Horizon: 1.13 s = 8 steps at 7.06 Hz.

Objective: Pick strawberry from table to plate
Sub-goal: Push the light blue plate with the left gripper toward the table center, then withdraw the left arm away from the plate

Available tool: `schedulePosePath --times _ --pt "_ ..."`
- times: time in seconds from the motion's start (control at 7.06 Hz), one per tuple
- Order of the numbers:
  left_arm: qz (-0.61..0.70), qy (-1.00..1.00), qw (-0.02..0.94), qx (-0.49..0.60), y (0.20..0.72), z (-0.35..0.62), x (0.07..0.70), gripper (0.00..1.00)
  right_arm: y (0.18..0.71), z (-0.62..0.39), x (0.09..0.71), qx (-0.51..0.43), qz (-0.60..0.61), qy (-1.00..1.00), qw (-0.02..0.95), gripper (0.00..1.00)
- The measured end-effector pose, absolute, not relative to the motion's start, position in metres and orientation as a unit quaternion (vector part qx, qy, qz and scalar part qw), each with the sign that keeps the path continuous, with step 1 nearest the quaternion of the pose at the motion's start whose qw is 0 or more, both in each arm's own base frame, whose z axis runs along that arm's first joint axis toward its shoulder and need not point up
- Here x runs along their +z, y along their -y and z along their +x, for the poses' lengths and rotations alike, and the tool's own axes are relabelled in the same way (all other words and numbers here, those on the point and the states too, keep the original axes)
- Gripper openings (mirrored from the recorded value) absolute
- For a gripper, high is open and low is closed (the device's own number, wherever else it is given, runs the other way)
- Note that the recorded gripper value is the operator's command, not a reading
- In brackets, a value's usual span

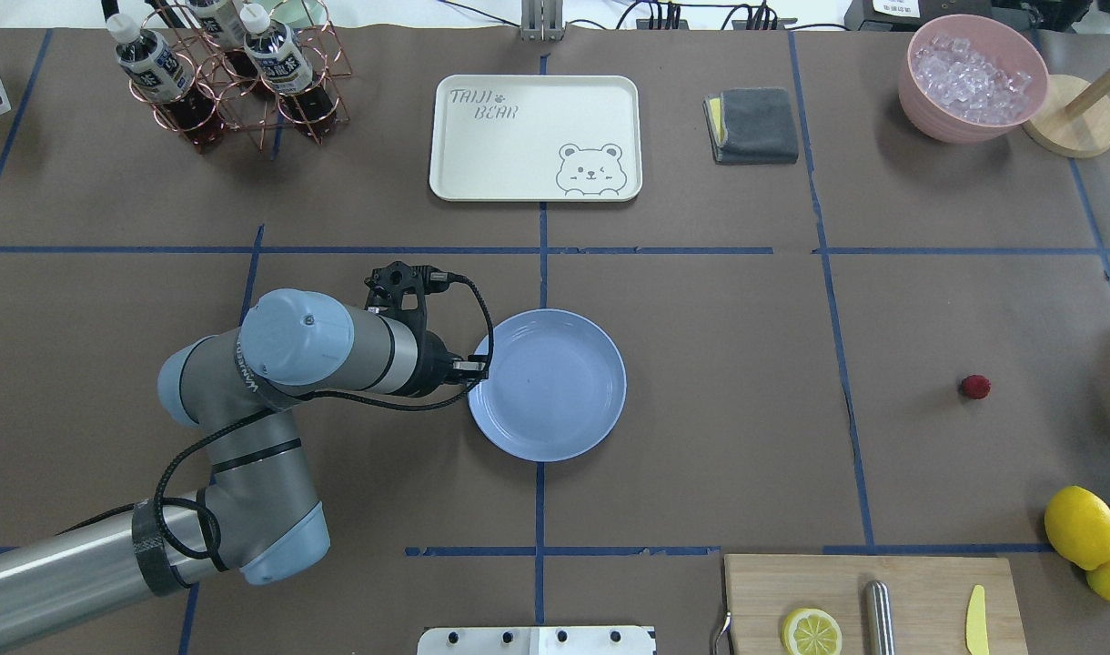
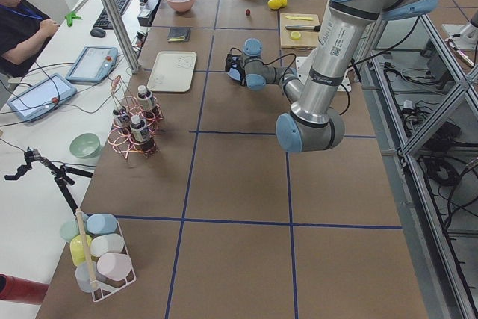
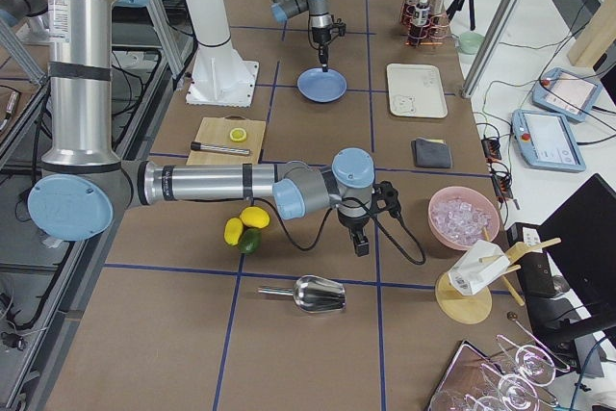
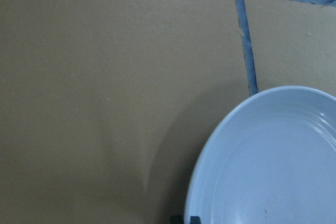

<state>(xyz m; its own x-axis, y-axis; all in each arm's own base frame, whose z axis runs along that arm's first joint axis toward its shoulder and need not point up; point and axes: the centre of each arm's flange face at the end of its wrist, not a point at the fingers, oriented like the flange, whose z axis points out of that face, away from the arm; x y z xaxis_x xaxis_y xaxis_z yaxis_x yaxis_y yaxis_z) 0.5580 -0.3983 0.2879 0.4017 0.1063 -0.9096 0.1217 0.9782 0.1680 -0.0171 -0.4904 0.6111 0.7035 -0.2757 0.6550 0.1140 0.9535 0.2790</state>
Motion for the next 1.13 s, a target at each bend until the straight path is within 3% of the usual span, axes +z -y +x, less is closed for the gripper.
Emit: schedulePosePath --times 0.14,0.71,1.13 --pt "0.105 -0.547 0.831 -0.004 0.398 0.558 0.288 0.99 0.49 -0.017 0.611 -0.106 0.109 0.37 0.916 1.0" --pt "0.13 -0.527 0.839 0.03 0.421 0.523 0.29 1.0 0.492 -0.017 0.597 -0.111 0.122 0.371 0.914 1.0" --pt "0.196 -0.404 0.883 0.139 0.505 0.344 0.298 1.0 0.49 -0.019 0.556 -0.124 0.156 0.377 0.905 1.0"
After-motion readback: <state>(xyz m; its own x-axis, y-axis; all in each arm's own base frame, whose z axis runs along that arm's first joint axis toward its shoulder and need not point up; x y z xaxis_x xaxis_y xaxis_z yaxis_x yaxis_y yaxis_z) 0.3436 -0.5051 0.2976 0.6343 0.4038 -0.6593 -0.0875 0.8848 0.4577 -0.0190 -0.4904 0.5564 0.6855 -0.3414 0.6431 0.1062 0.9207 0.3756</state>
